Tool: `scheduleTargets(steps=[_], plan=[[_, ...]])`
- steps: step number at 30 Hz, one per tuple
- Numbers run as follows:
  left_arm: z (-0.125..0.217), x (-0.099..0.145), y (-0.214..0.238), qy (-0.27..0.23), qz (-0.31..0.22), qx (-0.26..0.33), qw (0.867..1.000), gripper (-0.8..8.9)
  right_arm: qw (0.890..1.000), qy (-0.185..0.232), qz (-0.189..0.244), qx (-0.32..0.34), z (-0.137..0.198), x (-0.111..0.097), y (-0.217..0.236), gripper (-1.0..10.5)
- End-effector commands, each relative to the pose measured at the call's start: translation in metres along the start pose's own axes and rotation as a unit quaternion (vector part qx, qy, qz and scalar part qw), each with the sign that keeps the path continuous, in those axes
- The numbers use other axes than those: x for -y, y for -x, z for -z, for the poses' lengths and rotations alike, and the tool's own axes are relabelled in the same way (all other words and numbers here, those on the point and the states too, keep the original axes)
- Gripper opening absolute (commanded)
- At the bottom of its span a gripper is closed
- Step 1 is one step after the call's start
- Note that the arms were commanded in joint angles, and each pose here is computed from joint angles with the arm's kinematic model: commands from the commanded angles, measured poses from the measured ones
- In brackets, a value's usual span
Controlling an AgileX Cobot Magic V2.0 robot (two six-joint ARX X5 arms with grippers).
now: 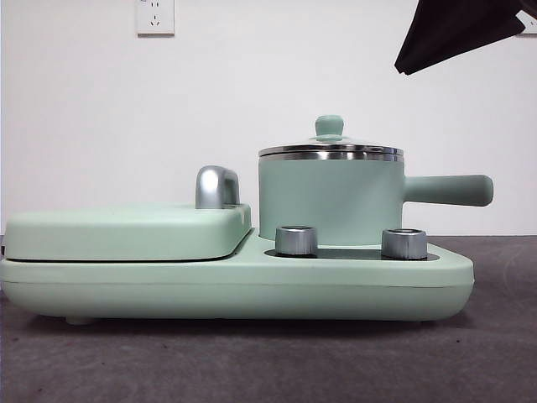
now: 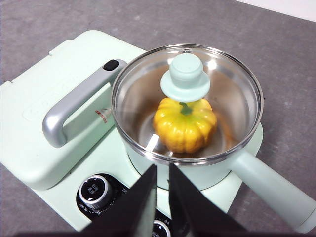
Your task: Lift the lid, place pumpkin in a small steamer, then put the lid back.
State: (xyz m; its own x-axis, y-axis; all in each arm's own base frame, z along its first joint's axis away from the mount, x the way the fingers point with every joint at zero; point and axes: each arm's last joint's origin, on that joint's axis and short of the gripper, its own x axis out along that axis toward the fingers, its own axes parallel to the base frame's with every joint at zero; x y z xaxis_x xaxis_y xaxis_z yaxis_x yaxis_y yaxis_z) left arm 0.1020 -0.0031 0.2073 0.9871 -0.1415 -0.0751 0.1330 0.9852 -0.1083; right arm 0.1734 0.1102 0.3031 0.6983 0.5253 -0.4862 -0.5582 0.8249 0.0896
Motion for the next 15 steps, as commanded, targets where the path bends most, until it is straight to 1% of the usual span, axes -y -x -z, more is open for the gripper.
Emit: scheduleTargets(steps=[1, 7, 15], plan=[[0.013, -0.001, 0.001, -0.001, -0.001, 0.009, 1.000, 0.07, 1.000, 0.004, -0.003, 0.013, -0.007, -0.002, 0.002, 0.4], [0.035, -0.004, 0.003, 0.000, -0.003, 0.017, 1.000, 0.07, 1.000, 0.004, -0.003, 0.013, -0.007, -0.002, 0.002, 0.4], [0.043, -0.005, 0.002, -0.001, -0.002, 0.026, 1.000, 0.07, 1.000, 0.004, -0.003, 0.014, -0.007, -0.002, 0.002, 0.4]])
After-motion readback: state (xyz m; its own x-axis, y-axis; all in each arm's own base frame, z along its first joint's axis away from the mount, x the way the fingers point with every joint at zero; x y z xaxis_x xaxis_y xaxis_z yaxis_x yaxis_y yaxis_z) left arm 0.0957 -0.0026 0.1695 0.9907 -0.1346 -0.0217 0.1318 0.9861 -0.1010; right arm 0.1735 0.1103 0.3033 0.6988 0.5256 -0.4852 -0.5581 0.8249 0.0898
